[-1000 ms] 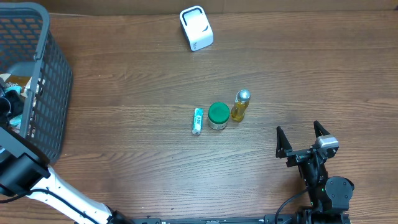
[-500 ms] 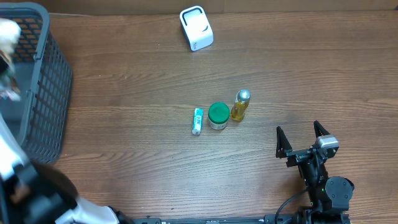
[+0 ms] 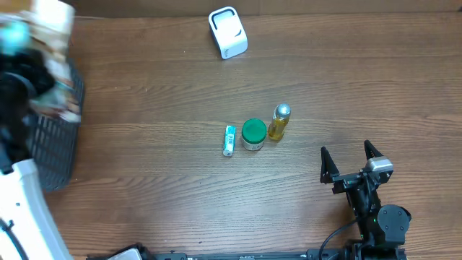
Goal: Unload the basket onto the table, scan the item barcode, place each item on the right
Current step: 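Grasp the brown-white Pantree bag and lift it out of the basket, then carry the Pantree bag right and lower it onto the table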
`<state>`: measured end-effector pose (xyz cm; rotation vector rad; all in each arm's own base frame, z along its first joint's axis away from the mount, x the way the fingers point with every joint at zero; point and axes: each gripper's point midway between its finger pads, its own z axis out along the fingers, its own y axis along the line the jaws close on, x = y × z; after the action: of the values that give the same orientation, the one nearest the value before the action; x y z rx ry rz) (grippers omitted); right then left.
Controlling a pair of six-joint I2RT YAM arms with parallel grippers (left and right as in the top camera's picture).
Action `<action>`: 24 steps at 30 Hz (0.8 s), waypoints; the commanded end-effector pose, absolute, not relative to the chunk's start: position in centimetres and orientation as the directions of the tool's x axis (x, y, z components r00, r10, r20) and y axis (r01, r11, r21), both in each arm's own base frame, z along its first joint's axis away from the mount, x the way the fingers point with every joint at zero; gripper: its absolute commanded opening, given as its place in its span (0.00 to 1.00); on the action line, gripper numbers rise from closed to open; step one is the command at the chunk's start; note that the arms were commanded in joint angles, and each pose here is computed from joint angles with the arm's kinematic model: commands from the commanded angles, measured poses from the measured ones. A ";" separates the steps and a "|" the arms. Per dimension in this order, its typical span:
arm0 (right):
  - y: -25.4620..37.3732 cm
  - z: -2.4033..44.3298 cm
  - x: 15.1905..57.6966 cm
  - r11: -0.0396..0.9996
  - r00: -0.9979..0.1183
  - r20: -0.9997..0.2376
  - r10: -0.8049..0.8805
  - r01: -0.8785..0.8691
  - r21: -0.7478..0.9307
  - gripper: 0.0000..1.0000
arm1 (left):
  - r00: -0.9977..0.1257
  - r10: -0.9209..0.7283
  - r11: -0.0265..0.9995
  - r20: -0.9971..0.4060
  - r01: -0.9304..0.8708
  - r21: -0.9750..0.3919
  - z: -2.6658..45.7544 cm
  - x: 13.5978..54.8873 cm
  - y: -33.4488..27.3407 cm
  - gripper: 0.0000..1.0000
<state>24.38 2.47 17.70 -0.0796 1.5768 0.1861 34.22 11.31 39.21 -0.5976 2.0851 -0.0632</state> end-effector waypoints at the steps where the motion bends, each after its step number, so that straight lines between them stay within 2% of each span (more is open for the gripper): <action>1: 2.5 17.5 24.4 0.983 -0.014 -0.997 0.070 -0.170 0.071 1.00 | -0.602 -0.433 0.901 -0.671 -0.299 -0.313 35.6 35.1 6.0 0.04; 7: 2.5 17.5 24.4 0.983 -0.014 -0.997 0.070 -0.170 0.071 1.00 | -0.802 -0.343 0.935 -0.489 -0.241 -0.261 27.5 36.5 0.8 0.05; 11: 2.5 17.5 24.4 0.983 -0.014 -0.997 0.070 -0.169 0.071 1.00 | -0.873 -0.355 0.928 -0.335 -0.285 -0.240 21.6 36.4 -1.4 0.04; 17: 2.5 17.5 24.4 0.983 -0.014 -0.997 0.070 -0.169 0.071 1.00 | -0.894 -0.418 0.900 -0.160 -0.383 -0.209 13.5 35.8 -3.9 0.04; 24: 2.5 17.5 24.4 0.983 -0.014 -0.997 0.070 -0.169 0.071 1.00 | -0.819 -0.551 0.832 -0.159 -0.554 -0.029 7.5 34.2 -2.6 0.04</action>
<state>24.38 2.46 17.71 -0.0793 1.5764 0.1857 34.61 -4.00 8.76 -0.6728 2.9177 -0.1241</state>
